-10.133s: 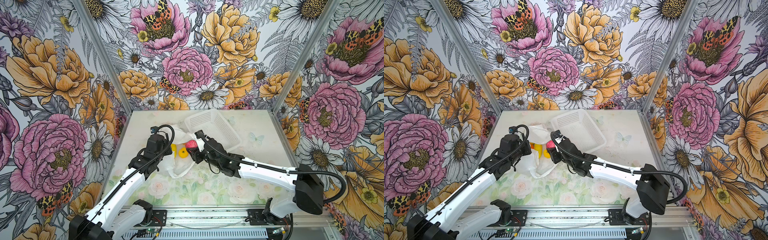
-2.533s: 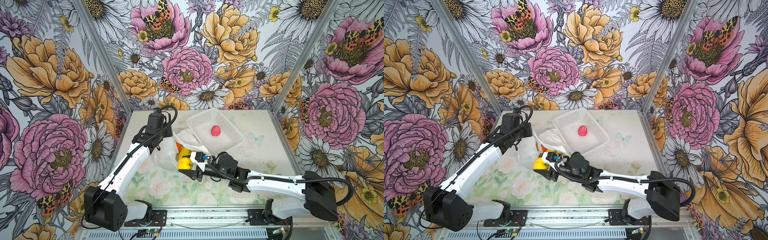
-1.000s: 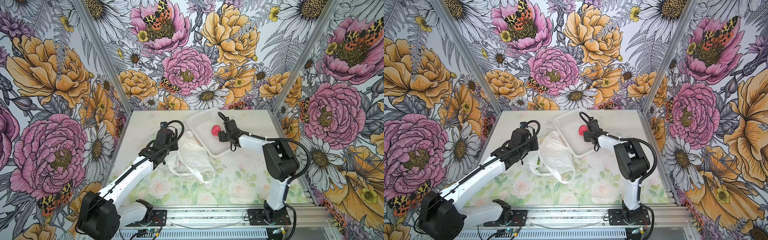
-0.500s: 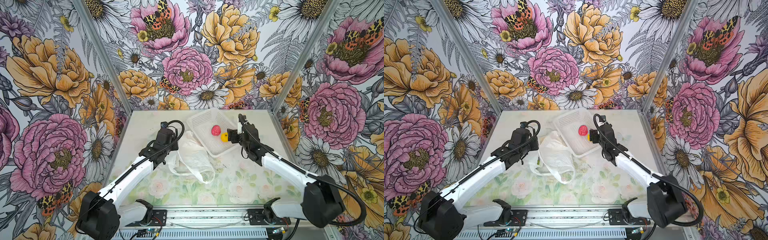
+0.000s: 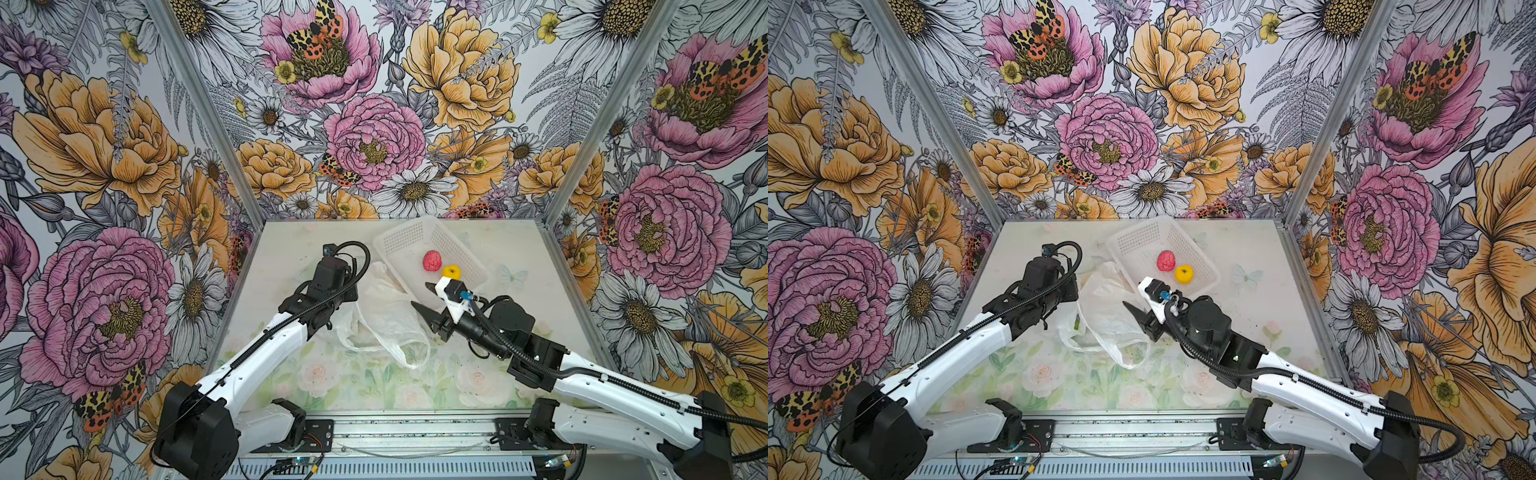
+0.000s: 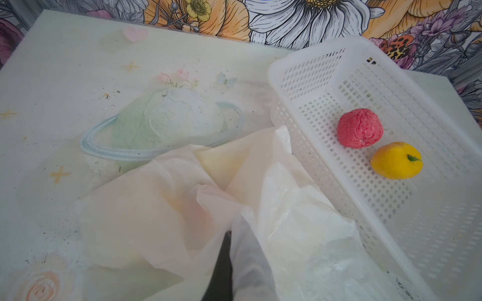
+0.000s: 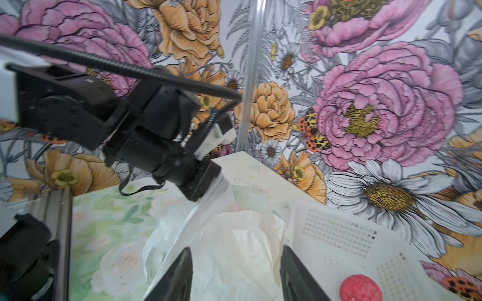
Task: Untie the knot of the plastic bag and take out the fruit
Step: 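Move the right gripper back to the bag opening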
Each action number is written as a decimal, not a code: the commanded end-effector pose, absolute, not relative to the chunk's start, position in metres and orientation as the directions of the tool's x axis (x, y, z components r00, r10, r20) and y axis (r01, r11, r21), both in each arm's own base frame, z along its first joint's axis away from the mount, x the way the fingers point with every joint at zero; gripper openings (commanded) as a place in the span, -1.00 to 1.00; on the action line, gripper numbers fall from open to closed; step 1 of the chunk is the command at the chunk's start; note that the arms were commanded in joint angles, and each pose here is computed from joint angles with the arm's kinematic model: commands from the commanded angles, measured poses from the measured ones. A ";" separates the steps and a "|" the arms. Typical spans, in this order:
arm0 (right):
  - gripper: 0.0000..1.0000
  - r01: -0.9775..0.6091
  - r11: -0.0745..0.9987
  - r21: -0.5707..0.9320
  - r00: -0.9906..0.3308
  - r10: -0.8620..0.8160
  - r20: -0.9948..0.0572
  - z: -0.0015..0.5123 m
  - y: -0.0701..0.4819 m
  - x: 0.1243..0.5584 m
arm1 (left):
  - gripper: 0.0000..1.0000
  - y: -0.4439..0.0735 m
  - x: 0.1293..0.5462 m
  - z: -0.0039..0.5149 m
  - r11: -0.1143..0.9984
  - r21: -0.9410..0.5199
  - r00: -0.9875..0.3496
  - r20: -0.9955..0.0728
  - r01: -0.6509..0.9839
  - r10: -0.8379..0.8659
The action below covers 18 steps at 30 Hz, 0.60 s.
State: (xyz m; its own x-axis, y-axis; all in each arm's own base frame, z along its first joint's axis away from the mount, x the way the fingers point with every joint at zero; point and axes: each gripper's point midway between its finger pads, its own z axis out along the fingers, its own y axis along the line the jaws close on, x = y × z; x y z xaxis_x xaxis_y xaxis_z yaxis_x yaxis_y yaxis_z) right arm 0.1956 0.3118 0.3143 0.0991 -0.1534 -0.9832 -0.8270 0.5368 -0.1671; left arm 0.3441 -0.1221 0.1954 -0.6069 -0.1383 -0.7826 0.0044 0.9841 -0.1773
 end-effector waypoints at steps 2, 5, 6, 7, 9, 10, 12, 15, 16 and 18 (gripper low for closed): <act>0.11 -0.869 0.302 -0.392 0.297 -0.315 -0.901 0.292 0.357 0.154 | -1.00 -0.122 0.347 0.213 0.985 -0.172 -0.566 -0.813 0.010 -0.136; 0.06 -0.872 0.207 -0.443 0.337 -0.401 -0.852 0.262 0.379 0.147 | -1.00 -0.122 0.347 0.214 0.985 -0.172 -0.564 -0.815 0.010 -0.137; 0.03 -0.873 0.195 -0.448 0.336 -0.425 -0.841 0.253 0.386 0.149 | -1.00 -0.122 0.347 0.214 0.985 -0.171 -0.562 -0.816 0.008 -0.137; 0.01 -0.873 0.191 -0.449 0.331 -0.443 -0.833 0.247 0.390 0.153 | -1.00 -0.121 0.347 0.214 0.986 -0.168 -0.561 -0.817 0.006 -0.136; -0.04 -0.875 0.179 -0.450 0.320 -0.484 -0.814 0.233 0.402 0.159 | -1.00 -0.117 0.348 0.213 0.989 -0.149 -0.556 -0.821 -0.010 -0.129; -0.07 -0.875 0.179 -0.450 0.313 -0.499 -0.808 0.228 0.406 0.163 | -1.00 -0.113 0.349 0.212 0.991 -0.130 -0.553 -0.824 -0.024 -0.122; -0.11 -0.875 0.190 -0.446 0.294 -0.522 -0.800 0.218 0.414 0.172 | -1.00 -0.098 0.354 0.211 0.992 -0.089 -0.546 -0.828 -0.089 -0.124; -0.11 -0.885 0.225 -0.408 0.247 -0.518 -0.819 0.217 0.420 0.186 | -1.00 -0.081 0.371 0.211 0.978 -0.157 -0.571 -0.794 -0.138 -0.208; -0.11 -0.891 0.231 -0.391 0.229 -0.514 -0.826 0.216 0.420 0.190 | -1.00 -0.077 0.379 0.215 0.974 -0.175 -0.568 -0.791 -0.146 -0.227; -0.12 -0.899 0.248 -0.362 0.195 -0.513 -0.836 0.212 0.419 0.199 | -1.00 -0.063 0.398 0.230 0.965 -0.187 -0.555 -0.791 -0.181 -0.258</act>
